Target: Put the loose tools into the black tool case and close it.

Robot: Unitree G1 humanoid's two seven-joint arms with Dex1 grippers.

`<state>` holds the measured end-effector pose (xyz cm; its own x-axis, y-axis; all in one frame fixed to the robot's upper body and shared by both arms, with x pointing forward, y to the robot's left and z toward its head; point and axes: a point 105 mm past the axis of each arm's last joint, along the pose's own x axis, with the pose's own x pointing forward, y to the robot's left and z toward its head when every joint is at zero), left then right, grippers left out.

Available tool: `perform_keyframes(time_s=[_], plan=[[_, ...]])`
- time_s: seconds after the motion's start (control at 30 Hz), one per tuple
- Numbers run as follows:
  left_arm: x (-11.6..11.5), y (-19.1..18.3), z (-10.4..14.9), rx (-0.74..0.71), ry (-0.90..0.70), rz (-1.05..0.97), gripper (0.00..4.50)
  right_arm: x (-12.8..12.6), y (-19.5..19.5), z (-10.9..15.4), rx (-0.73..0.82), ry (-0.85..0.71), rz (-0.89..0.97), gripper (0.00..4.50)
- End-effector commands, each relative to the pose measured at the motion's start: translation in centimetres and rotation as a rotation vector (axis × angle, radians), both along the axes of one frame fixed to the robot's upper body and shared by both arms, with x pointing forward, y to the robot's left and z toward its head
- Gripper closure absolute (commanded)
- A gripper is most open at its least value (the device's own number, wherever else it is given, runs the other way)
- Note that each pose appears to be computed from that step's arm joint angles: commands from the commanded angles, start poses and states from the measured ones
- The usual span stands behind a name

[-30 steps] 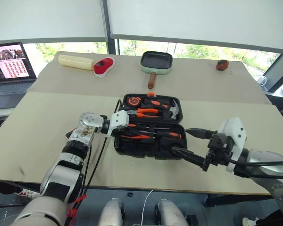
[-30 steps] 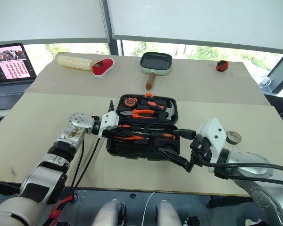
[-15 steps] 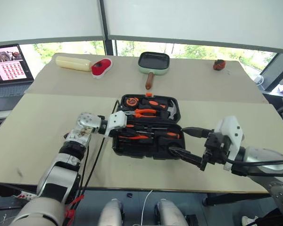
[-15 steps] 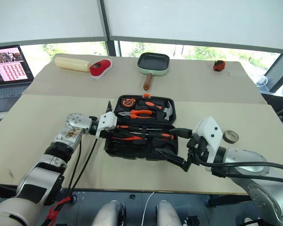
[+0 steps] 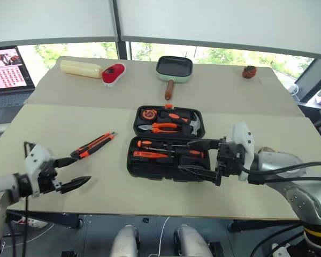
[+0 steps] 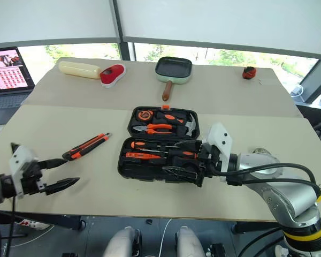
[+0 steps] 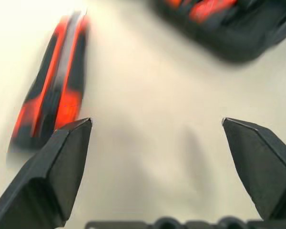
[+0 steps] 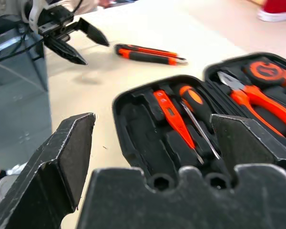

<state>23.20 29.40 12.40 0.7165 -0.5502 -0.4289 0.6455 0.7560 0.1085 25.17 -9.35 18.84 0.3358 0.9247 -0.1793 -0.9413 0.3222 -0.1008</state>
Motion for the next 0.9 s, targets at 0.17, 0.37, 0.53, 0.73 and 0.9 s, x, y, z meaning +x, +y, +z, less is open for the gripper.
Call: perform_keyframes(time_s=[0.17, 0.37, 0.53, 0.73, 0.9], plan=[[1.6, 0.9, 2.5, 0.062, -0.082, 0.029, 0.05, 0.4, 0.8, 0.8, 0.001, -0.049, 0.082, 0.00], [8.3, 0.7, 2.2, 0.166, -0.032, -0.055, 0.05, -1.2, 1.0, 0.6, -0.011, -0.031, 0.120, 0.00], [10.5, -0.4, 0.7, 0.241, 0.066, -0.168, 0.05, -1.6, 0.8, 0.5, 0.000, -0.035, 0.067, 0.00], [12.5, 0.2, -1.1, 0.322, 0.151, -0.119, 0.05, -1.6, 0.5, 0.2, -0.004, -0.054, -0.007, 0.00], [12.4, -0.1, -1.4, 0.308, 0.182, -0.158, 1.10, -1.7, 0.2, 0.1, -0.013, -0.057, -0.031, 0.00]])
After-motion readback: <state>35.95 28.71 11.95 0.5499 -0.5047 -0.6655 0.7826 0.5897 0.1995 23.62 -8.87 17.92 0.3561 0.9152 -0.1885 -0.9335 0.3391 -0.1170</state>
